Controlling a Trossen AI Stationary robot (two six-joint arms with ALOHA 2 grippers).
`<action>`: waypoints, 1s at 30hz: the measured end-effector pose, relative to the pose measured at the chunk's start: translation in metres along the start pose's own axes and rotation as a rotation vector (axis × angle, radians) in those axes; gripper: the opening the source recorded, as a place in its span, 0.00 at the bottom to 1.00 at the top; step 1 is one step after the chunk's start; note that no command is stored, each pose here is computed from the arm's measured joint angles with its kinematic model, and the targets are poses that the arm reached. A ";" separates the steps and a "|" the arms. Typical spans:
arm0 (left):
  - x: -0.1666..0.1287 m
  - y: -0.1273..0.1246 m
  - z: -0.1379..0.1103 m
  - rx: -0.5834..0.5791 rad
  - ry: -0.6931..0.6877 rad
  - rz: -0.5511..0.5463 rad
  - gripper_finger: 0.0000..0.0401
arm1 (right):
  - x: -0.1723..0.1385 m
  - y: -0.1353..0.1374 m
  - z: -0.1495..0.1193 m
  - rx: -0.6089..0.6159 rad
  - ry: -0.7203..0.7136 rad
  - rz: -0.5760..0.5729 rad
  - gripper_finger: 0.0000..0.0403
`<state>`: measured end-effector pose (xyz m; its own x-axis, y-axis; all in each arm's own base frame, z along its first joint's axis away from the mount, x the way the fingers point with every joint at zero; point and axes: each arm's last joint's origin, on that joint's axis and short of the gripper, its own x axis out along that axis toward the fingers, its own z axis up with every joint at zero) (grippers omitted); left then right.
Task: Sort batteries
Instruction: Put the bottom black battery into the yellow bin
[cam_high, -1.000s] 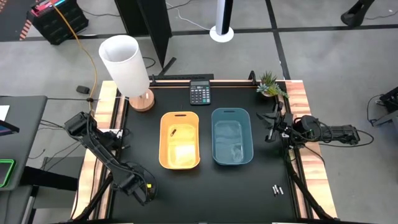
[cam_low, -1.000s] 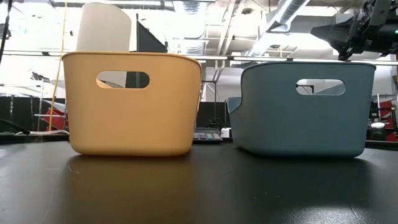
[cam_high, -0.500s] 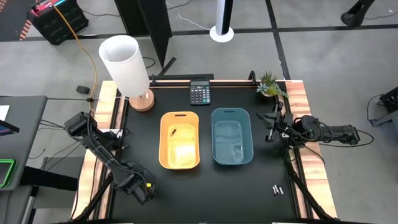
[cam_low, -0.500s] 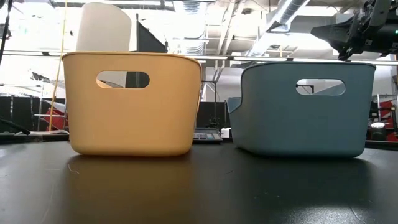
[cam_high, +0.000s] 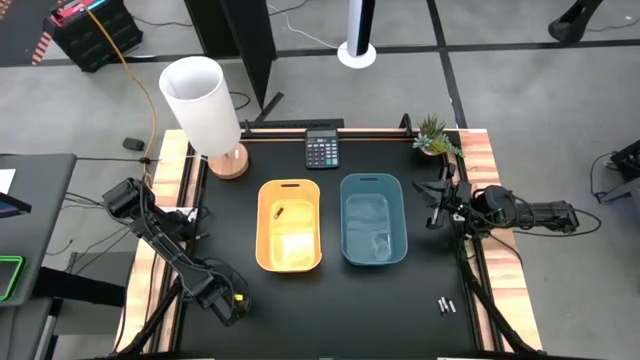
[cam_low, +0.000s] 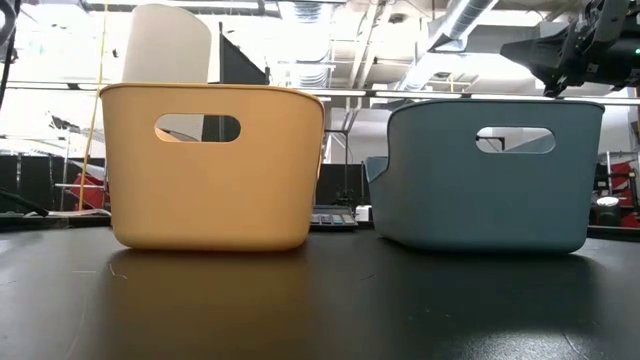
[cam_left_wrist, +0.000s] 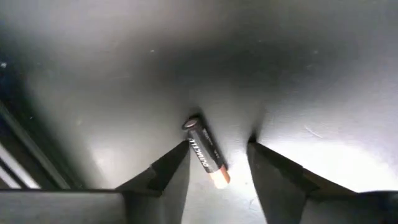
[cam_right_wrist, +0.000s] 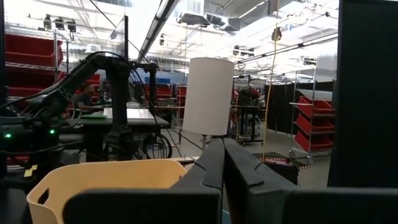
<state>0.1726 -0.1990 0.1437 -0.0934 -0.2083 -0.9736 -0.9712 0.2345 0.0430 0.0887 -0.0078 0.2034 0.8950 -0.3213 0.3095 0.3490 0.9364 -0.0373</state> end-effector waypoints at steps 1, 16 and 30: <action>0.000 0.000 0.000 0.006 -0.003 0.000 0.31 | 0.000 0.000 0.000 0.000 0.000 0.000 0.06; 0.001 0.000 0.000 0.115 -0.048 -0.032 0.04 | 0.000 0.000 0.000 0.000 0.001 0.000 0.06; -0.009 -0.003 -0.004 0.186 -0.077 -0.036 0.04 | 0.000 0.000 0.000 0.001 -0.001 0.000 0.06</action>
<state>0.1759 -0.2014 0.1534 -0.0360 -0.1484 -0.9883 -0.9157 0.4010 -0.0269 0.0887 -0.0078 0.2035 0.8946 -0.3211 0.3107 0.3488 0.9365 -0.0365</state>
